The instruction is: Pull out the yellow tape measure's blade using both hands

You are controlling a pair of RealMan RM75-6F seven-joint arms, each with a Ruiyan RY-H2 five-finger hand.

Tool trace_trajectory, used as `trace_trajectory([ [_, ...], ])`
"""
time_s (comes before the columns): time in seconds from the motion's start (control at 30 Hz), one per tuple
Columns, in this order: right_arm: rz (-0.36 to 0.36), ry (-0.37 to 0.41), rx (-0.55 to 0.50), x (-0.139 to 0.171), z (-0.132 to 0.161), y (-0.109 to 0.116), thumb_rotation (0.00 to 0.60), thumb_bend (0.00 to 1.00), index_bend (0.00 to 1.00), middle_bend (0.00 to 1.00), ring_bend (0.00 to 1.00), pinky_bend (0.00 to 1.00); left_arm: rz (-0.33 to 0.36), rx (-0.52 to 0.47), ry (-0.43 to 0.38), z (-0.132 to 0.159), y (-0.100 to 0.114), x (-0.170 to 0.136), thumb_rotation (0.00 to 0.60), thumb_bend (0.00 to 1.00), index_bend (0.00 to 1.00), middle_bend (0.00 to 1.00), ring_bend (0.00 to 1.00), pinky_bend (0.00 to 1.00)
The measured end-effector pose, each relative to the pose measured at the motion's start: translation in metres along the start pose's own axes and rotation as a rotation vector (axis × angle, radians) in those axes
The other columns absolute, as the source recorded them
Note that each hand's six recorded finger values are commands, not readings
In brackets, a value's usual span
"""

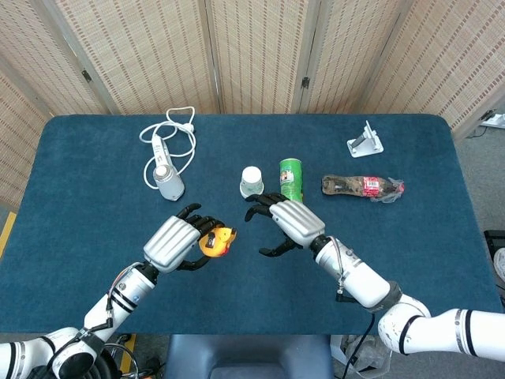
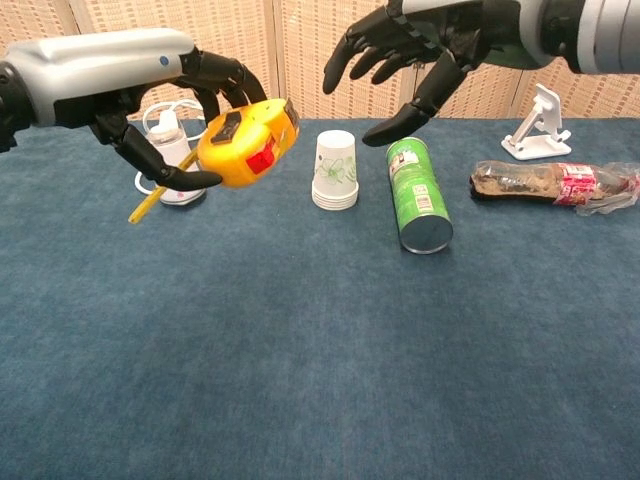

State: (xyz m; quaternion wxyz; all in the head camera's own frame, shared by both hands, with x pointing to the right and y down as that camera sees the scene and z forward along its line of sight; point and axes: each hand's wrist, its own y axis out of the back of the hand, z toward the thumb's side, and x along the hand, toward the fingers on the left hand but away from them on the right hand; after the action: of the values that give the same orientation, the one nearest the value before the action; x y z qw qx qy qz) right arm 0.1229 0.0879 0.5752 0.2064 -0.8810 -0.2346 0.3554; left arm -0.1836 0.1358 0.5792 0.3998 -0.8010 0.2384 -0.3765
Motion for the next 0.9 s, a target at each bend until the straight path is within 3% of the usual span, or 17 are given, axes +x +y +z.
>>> trace_trajectory([
  [0.9, 0.037, 0.012, -0.029, -0.018, 0.012, -0.015, 0.6, 0.23, 0.37, 0.16, 0.12, 0.11, 0.001, 0.007, -0.014, 0.007, -0.001, 0.001, 0.6, 0.41, 0.54, 0.52, 0.45, 0.16],
])
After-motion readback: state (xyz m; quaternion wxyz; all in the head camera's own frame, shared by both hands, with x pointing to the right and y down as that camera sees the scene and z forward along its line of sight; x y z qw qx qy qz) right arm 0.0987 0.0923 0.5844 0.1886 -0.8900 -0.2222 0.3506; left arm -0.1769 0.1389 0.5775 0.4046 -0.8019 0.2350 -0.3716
